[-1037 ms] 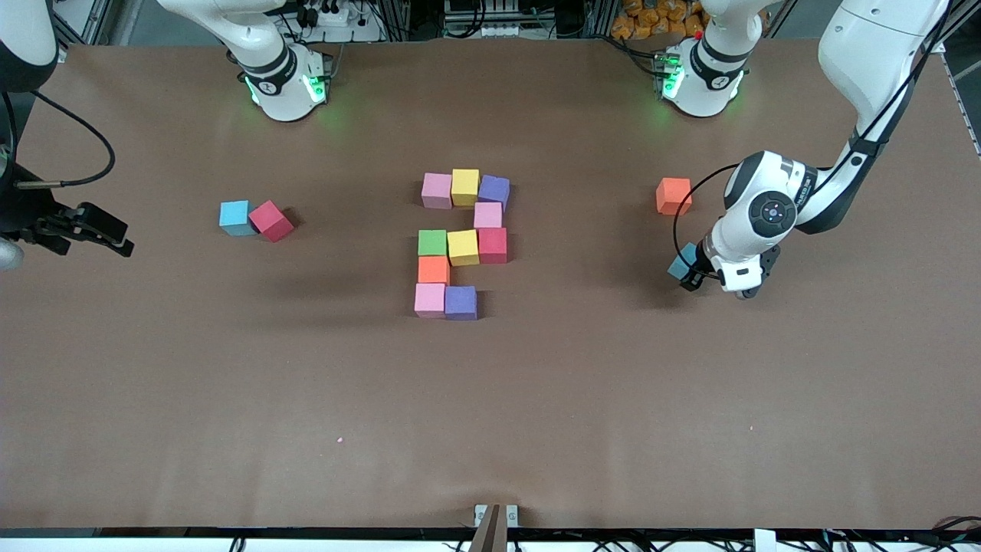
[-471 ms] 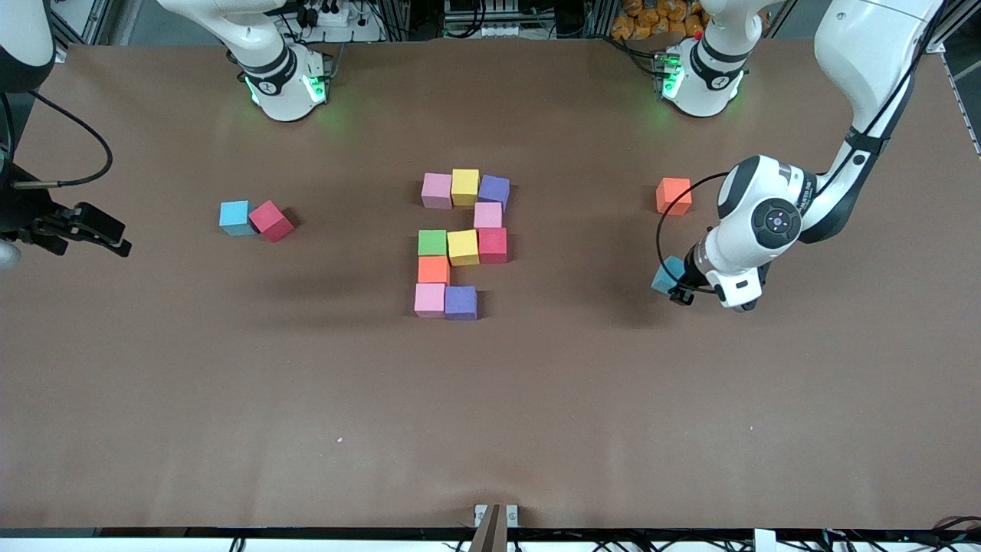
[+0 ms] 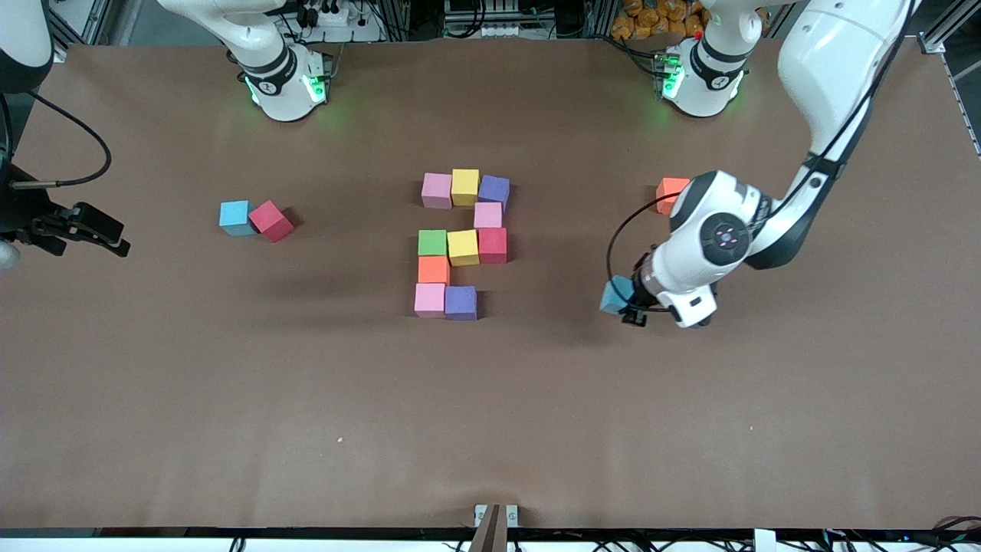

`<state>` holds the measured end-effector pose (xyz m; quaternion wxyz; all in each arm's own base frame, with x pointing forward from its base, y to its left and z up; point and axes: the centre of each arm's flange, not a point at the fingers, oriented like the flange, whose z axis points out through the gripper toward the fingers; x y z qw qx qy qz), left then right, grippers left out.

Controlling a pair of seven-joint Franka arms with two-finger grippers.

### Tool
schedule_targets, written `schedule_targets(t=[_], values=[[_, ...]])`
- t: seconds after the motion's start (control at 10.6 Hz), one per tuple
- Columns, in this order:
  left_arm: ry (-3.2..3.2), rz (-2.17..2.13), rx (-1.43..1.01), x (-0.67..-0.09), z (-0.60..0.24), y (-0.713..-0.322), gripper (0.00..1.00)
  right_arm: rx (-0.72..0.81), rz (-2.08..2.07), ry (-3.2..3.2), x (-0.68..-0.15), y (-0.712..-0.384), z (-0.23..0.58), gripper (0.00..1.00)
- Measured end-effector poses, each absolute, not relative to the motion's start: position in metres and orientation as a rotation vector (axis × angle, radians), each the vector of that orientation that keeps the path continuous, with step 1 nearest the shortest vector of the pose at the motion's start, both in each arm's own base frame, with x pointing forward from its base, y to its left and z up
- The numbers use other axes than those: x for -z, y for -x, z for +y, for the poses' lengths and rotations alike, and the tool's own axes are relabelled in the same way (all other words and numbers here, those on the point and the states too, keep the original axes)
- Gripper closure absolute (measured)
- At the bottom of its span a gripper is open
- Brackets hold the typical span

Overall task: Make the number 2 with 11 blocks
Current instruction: 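Grasp the cyan cube with the left gripper and lift it, then carry the cyan cube beside the purple cube with the left gripper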

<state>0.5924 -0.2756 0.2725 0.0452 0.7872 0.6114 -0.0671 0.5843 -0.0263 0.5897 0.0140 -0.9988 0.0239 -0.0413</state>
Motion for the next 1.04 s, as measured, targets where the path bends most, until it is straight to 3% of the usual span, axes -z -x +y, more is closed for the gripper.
schedule_targets(t=[1.04], values=[[-2.082,2.229,0.075,-0.226,-0.443,-0.586,0.44,0.129,0.057,3.112,-0.589,-0.584,-0.034,0.0]])
